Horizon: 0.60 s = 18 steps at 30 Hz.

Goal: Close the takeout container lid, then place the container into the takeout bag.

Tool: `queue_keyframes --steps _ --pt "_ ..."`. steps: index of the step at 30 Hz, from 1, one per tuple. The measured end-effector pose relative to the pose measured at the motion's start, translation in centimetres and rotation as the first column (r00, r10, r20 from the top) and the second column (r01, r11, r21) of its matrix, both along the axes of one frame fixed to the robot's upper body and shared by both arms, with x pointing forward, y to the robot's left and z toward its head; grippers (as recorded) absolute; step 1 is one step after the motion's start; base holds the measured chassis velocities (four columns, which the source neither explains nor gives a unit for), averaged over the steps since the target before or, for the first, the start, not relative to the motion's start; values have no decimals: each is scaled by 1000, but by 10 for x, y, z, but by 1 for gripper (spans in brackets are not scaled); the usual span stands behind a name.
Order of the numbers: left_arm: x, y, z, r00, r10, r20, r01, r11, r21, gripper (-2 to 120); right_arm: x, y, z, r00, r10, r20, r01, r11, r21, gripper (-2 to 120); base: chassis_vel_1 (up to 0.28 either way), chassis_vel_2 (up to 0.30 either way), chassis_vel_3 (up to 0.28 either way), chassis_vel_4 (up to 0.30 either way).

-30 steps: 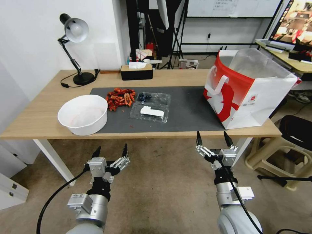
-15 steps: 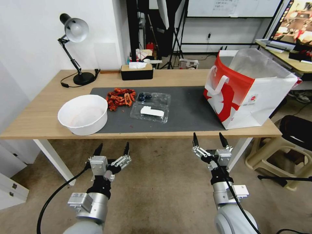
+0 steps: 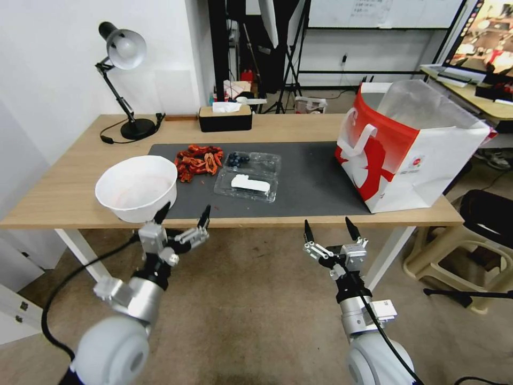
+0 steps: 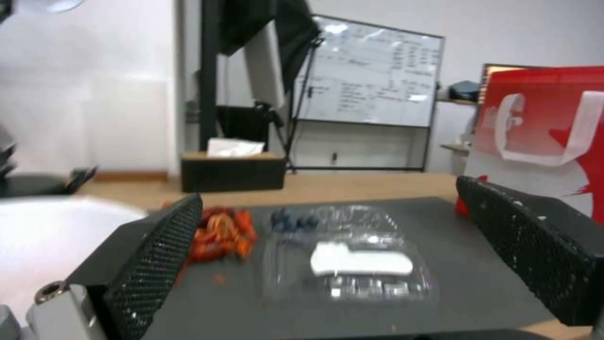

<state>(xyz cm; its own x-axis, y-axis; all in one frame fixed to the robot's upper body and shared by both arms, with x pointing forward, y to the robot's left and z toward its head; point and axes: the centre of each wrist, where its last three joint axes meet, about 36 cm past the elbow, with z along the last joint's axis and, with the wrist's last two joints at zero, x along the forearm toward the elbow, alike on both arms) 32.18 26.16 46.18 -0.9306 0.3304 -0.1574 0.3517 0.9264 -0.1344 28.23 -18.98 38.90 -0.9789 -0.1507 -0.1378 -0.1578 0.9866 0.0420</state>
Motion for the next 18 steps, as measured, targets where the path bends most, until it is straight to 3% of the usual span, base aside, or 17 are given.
queue_keyframes --steps 1,5,11,13,15,17,18 --pt "19 8 7 999 -37 3 37 999 31 100 -1 0 0 1000 3 -3 -3 1000 1 100 0 0 0 0" --pt "44 17 19 995 -94 -35 96 992 84 100 -4 1 -1 1000 -4 -9 4 1000 5 100 0 0 0 0" --pt "88 26 48 980 -172 -98 181 979 94 100 -7 7 -5 1000 -19 -21 19 1000 8 100 0 0 0 0" --pt "112 34 68 964 -236 -122 247 965 89 100 -9 9 -6 999 -23 -26 23 1000 8 100 0 0 0 0" --pt "118 36 74 957 -257 -132 269 959 87 100 -9 10 -6 999 -24 -26 24 1000 8 100 0 0 0 0" --pt "149 43 100 908 -347 -237 371 927 64 100 -11 12 -9 999 -31 -29 31 999 7 100 0 0 0 0" --pt "149 43 100 908 -347 -237 371 927 64 100 -11 12 -9 999 -31 -29 31 999 7 100 0 0 0 0"
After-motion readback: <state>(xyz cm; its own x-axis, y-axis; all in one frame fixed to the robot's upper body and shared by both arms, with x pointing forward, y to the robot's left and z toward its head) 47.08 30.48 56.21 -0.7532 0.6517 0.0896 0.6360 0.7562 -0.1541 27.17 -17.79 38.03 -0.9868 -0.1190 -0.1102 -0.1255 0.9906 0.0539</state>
